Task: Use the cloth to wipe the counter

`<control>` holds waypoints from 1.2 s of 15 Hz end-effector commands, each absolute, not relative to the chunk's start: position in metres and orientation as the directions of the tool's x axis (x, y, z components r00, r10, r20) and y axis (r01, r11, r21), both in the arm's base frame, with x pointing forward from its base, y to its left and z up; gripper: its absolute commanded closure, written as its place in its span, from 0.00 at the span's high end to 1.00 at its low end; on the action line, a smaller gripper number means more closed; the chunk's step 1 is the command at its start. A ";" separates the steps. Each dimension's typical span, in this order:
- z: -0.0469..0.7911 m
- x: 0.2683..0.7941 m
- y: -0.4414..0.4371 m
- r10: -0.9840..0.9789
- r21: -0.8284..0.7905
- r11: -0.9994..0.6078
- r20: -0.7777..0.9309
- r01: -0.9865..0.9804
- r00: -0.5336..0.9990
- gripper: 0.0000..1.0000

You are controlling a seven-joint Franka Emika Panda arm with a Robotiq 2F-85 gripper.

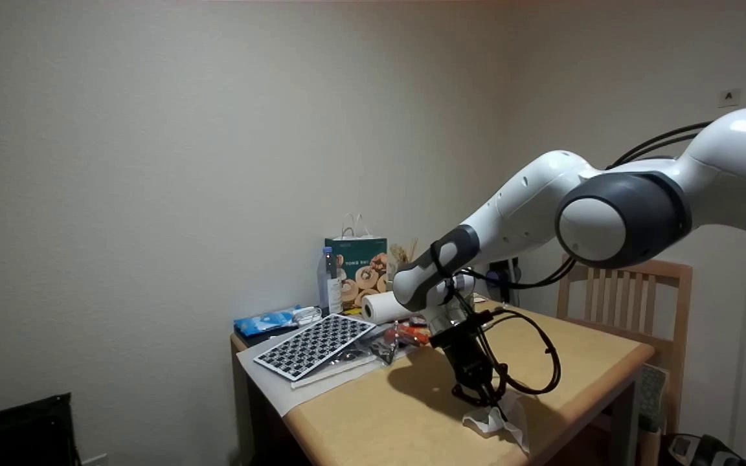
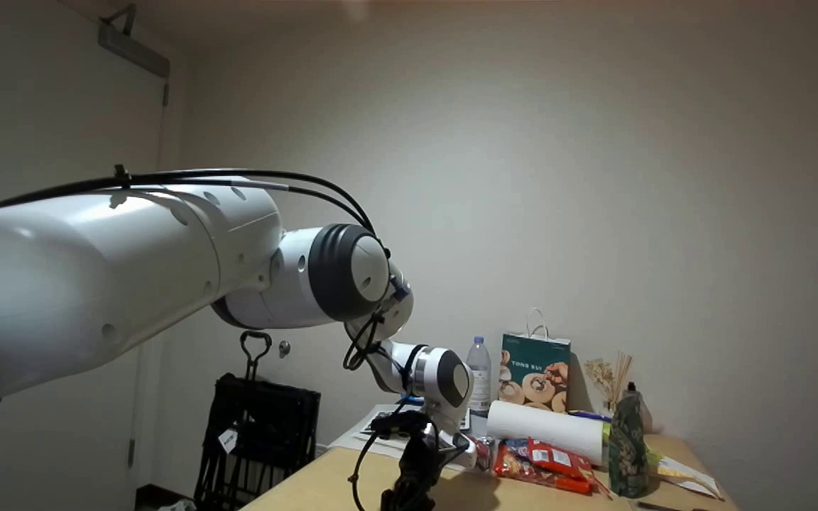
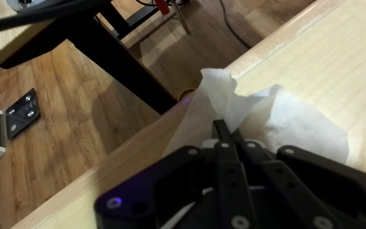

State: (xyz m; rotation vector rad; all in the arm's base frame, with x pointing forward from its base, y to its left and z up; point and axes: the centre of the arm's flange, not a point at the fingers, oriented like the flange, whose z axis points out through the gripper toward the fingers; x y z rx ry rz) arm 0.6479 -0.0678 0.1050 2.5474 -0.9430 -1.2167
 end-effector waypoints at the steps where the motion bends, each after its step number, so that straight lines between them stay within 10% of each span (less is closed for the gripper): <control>1: 0.105 0.648 -0.070 -0.607 0.398 -0.786 -0.643 -0.474 0.467 0.01; 18: 0.087 0.654 0.089 -0.406 0.394 -0.907 -0.724 -0.149 0.558 0.00</control>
